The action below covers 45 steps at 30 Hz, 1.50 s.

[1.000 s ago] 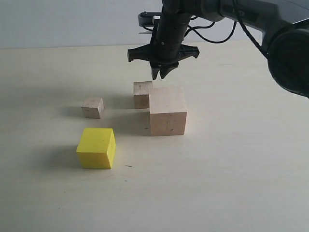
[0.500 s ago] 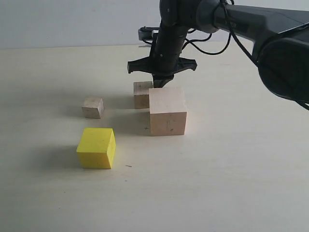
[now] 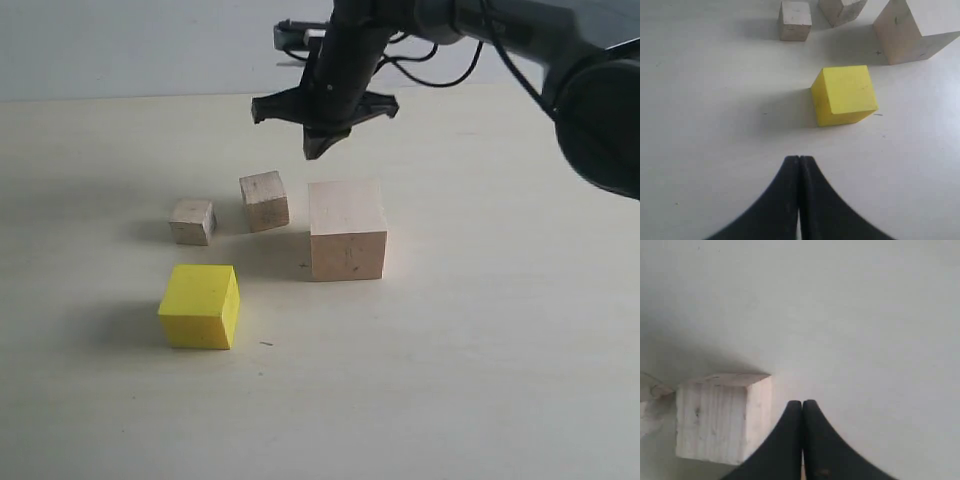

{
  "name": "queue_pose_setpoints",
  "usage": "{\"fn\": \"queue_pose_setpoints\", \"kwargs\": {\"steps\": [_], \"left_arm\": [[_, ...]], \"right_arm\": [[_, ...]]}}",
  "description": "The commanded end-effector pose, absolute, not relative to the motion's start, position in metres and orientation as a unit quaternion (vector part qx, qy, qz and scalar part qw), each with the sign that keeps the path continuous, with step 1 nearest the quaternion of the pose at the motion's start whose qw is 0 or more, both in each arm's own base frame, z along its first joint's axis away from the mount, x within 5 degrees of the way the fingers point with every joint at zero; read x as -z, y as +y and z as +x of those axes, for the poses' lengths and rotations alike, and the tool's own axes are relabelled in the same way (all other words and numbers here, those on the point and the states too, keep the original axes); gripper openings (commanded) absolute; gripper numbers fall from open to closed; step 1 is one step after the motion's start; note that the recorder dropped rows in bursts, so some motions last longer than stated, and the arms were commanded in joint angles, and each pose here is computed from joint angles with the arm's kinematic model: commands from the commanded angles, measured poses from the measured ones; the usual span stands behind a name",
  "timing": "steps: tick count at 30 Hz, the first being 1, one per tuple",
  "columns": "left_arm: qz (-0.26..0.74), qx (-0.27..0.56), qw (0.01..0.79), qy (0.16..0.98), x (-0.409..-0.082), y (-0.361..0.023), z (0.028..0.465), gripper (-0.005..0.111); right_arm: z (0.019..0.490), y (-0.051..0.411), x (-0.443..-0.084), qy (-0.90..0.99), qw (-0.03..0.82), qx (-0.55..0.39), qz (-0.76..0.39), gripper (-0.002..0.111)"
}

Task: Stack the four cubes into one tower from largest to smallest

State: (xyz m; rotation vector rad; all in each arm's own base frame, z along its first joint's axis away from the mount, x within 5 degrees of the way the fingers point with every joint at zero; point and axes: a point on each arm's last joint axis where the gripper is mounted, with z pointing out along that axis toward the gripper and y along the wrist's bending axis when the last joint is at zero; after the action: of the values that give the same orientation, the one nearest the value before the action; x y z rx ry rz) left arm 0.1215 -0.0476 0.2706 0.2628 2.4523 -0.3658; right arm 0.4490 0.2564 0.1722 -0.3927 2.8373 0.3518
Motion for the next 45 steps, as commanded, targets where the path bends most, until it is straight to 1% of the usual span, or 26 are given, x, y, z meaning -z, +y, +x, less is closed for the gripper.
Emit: {"fn": "queue_pose_setpoints", "kwargs": {"steps": [1,3,5,9,19,21,26,29,45], "left_arm": [[0.102,0.140,0.325,0.929,-0.273,-0.049,0.123,0.000],[0.102,0.140,0.325,0.929,-0.273,-0.049,0.123,0.000],[0.102,0.140,0.327,0.929,-0.273,-0.049,0.123,0.000],[0.102,0.141,0.328,0.929,-0.273,-0.049,0.123,0.000],[0.101,0.141,0.327,0.929,-0.273,-0.049,0.123,0.000],[0.101,0.141,0.330,0.928,-0.274,-0.049,0.124,0.000],[0.099,0.141,0.341,0.924,-0.275,-0.049,0.125,0.000],[0.099,0.141,0.341,0.924,-0.275,-0.049,0.125,0.000],[0.100,0.141,0.341,0.924,-0.275,-0.049,0.125,0.000]], "right_arm": [[0.444,0.231,-0.230,0.972,0.175,-0.041,-0.152,0.000],[0.442,0.219,-0.241,0.976,0.164,-0.019,-0.146,0.000],[0.444,0.209,-0.244,0.978,0.163,-0.019,-0.127,0.000],[0.444,0.198,-0.229,0.984,0.136,-0.014,-0.114,0.000],[0.414,0.184,-0.200,0.994,0.059,0.009,-0.095,0.000],[0.402,0.182,-0.187,0.995,0.055,-0.007,-0.087,0.000],[0.373,0.188,-0.157,0.992,0.032,-0.101,-0.061,0.000],[0.370,0.194,-0.152,0.987,0.036,-0.146,-0.056,0.000],[0.364,0.193,-0.153,0.989,0.002,-0.144,-0.045,0.000]]}}
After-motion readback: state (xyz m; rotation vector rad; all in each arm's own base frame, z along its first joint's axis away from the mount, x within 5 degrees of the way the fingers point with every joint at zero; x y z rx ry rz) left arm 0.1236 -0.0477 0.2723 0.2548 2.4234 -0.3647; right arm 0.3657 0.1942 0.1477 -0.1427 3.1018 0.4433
